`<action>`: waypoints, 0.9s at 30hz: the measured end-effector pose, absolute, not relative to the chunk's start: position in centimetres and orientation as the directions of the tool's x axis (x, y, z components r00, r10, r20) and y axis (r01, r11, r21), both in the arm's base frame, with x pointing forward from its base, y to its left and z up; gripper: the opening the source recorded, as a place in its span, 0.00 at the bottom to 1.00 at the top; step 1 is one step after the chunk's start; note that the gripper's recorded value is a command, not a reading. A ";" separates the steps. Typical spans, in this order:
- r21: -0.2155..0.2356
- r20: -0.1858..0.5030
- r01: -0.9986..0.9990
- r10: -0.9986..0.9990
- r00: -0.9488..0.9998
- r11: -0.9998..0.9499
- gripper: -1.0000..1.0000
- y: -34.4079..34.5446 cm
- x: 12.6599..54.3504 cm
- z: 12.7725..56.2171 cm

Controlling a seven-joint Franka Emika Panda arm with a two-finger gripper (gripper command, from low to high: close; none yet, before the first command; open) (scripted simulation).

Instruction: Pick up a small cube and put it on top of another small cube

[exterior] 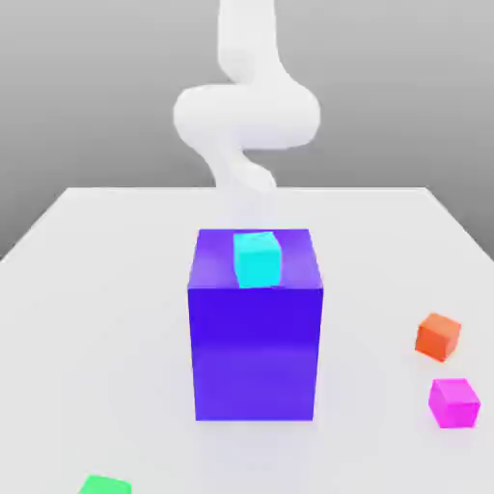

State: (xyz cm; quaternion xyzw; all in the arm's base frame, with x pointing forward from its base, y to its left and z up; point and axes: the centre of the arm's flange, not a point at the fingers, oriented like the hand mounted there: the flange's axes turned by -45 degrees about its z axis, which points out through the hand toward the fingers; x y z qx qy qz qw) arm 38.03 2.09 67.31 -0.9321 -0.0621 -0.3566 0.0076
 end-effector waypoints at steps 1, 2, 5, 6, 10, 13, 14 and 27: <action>0.045 0.642 0.179 0.166 0.749 -0.983 0.50 3.1 39.3 65.6; 0.059 0.618 0.234 0.219 0.755 -0.971 0.50 4.2 40.5 63.9; 0.090 0.546 0.392 0.374 0.750 -0.916 0.50 7.7 43.2 58.7; 0.098 0.520 0.442 0.425 0.741 -0.891 0.50 8.9 43.9 56.9; 0.117 0.416 0.632 0.616 0.669 -0.766 0.50 13.9 45.6 49.5; 0.119 0.336 0.755 0.742 0.581 -0.645 0.50 17.7 45.7 43.8; 0.117 0.309 0.791 0.779 0.546 -0.600 0.50 18.9 45.6 41.8; 0.005 0.005 0.999 0.999 -0.033 0.033 0.50 28.9 37.2 18.3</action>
